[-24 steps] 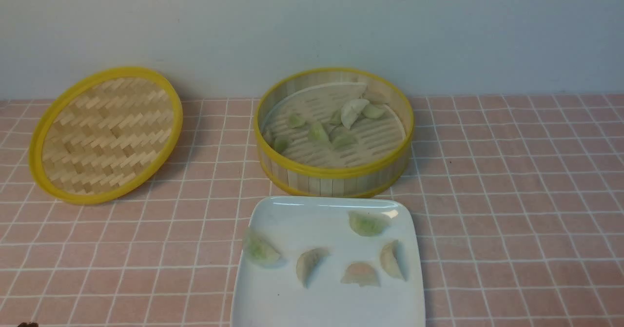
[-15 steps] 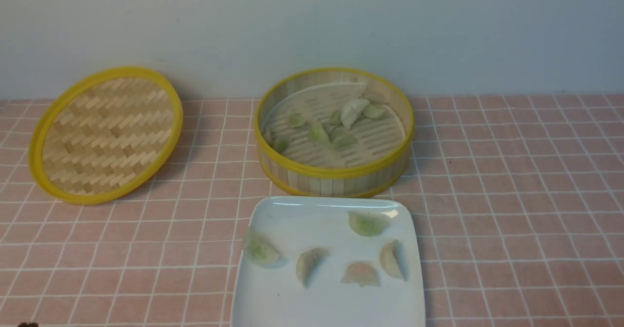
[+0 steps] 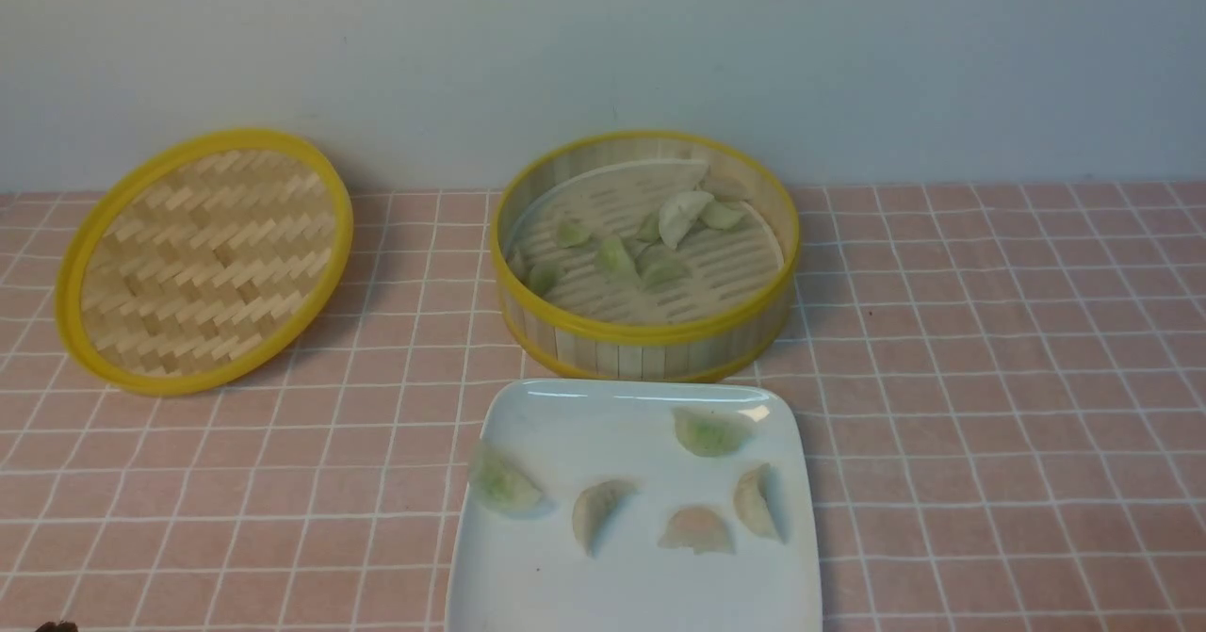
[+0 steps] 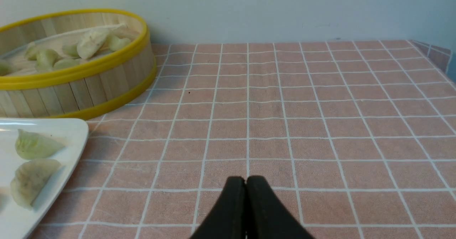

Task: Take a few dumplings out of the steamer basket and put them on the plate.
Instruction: Use the left arm to grab a dumpling from the steamer

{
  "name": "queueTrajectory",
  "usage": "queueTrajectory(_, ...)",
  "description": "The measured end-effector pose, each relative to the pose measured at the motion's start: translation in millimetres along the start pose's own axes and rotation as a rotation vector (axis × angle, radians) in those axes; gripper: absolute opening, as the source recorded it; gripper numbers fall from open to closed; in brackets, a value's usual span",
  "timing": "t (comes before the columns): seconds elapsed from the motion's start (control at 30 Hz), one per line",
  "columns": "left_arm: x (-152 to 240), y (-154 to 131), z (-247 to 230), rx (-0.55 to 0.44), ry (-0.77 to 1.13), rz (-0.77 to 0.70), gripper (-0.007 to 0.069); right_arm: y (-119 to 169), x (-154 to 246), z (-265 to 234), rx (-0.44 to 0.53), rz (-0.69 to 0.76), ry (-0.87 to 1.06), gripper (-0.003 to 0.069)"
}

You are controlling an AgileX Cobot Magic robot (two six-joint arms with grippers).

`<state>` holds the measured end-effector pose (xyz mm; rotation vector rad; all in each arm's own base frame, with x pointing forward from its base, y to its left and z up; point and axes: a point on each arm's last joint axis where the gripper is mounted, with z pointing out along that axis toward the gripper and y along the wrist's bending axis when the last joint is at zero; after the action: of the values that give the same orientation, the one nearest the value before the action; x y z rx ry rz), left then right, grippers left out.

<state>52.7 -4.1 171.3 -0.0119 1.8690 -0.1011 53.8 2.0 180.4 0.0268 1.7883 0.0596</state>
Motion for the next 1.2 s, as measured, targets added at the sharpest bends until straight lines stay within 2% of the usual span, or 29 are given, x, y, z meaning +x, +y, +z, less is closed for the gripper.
queueTrajectory(0.1,-8,-4,0,0.053,-0.089,-0.205,-0.0006,0,0,0,0.0,0.0,0.0,-0.0013)
queueTrajectory(0.13,-11,-4,-1,0.099,-0.118,-0.242,-0.0006,0,0,0,0.0,0.0,0.0,-0.0013)
queueTrajectory(0.2,-22,-4,-3,0.093,-0.24,-0.392,-0.0006,0,0,0,0.0,0.0,0.0,-0.0013)
queueTrajectory(0.27,-28,-3,-4,0.101,-0.306,-0.453,-0.0006,0,0,0,0.0,0.0,0.0,-0.0013)
queueTrajectory(0.33,-44,5,-12,0.101,-0.513,-0.604,-0.0006,0,0,0,0.0,0.0,0.0,-0.0013)
queueTrajectory(0.43,-65,8,-24,0.118,-0.644,-0.659,-0.0006,0,0,0,0.0,0.0,0.0,-0.0013)
queueTrajectory(0.47,-65,8,-24,0.118,-0.643,-0.657,-0.0006,0,0,0,0.0,0.0,0.0,-0.0013)
queueTrajectory(0.53,-96,2,-37,0.152,-0.661,-0.607,-0.0006,0,0,0,0.0,0.0,0.0,-0.0013)
queueTrajectory(0.6,-120,-6,-41,0.168,-0.573,-0.539,-0.0006,0,0,0,0.0,0.0,0.0,-0.0013)
queueTrajectory(0.7,-170,-20,-30,0.163,-0.29,-0.425,-0.0006,0,0,0,0.0,0.0,0.0,-0.0013)
queueTrajectory(0.8,-198,-28,-1,0.145,0.042,-0.334,-0.0006,0,0,0,0.0,0.0,0.0,-0.0013)
queueTrajectory(0.83,-204,-29,-1,0.148,0.05,-0.317,-0.0006,0,0,0,0.0,0.0,0.0,-0.0013)
queueTrajectory(0.87,-213,-33,24,0.147,0.253,-0.243,-0.0006,0,0,0,0.0,0.0,0.0,-0.0013)
queueTrajectory(0.9,-223,-35,40,0.138,0.336,-0.183,-0.0006,0,0,0,0.0,0.0,0.0,-0.0013)
queueTrajectory(1.03,-227,-44,101,0.242,0.635,-0.082,-0.0006,0,0,0,0.0,0.0,0.0,-0.0013)
queueTrajectory(1.17,-221,-61,141,0.307,0.737,-0.003,-0.0006,0,0,0,0.0,0.0,0.0,-0.0013)
queueTrajectory(1.2,-218,-75,159,0.334,0.769,0.048,-0.0006,0,0,0,0.0,0.0,0.0,-0.0013)
